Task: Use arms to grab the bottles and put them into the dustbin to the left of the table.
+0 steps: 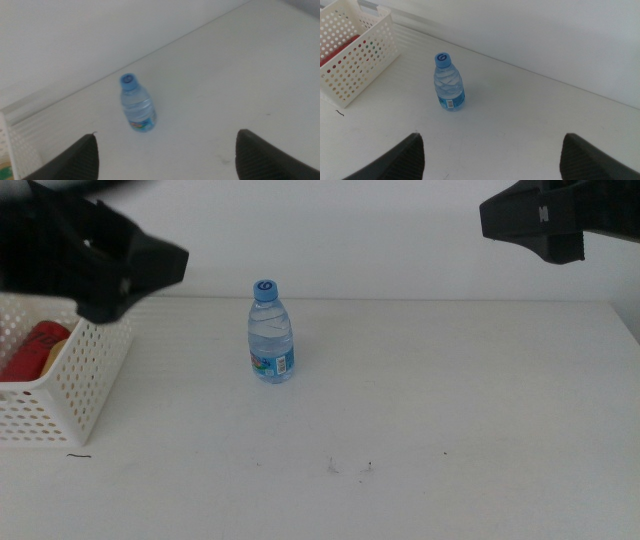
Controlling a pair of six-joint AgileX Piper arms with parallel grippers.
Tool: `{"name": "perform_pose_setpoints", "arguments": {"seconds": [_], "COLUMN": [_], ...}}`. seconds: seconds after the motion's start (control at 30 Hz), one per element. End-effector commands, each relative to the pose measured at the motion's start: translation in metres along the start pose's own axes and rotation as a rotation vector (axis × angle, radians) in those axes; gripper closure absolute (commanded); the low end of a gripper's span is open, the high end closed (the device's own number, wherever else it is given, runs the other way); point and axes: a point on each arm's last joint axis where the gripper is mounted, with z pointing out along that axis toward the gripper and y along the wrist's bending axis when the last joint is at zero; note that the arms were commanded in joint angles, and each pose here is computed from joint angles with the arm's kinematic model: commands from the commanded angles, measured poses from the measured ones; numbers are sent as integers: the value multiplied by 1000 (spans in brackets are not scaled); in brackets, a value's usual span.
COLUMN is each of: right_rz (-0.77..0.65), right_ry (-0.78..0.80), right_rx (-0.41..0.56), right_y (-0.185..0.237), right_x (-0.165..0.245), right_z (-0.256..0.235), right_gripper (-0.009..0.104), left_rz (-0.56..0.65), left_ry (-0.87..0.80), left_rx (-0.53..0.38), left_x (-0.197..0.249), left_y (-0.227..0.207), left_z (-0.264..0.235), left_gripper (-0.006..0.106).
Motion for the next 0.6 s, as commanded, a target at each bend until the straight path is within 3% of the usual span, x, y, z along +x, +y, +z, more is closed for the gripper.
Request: {"name": "perform_pose_setpoints", "arguments": {"seconds": [0.0, 0.13, 0.23, 0.4, 0.57], "right_rz": [-14, -14, -12, -15, -15], "right_ry": [-16, -16, -16, -19, -19], "right_rx": [-3, -3, -1, 1, 1], "right_y": [1, 1, 0, 0, 0], "right_x": [-2, -2, -2, -2, -2], "right_z": [-2, -2, -2, -2, -2], "right_gripper": [3, 3, 3, 3, 3], "left_rz": [-20, -243, -247, -239, -242], "left_ry": [-6, -244, -407, -337, -247], "left_rx": [-19, -34, -87, -112, -110], "left_x": [14, 50, 81, 145, 172], "left_y": [0, -1, 1, -4, -8], "left_z": [13, 48, 69, 88, 93], "left_gripper": [7, 7, 7, 7, 7]}}
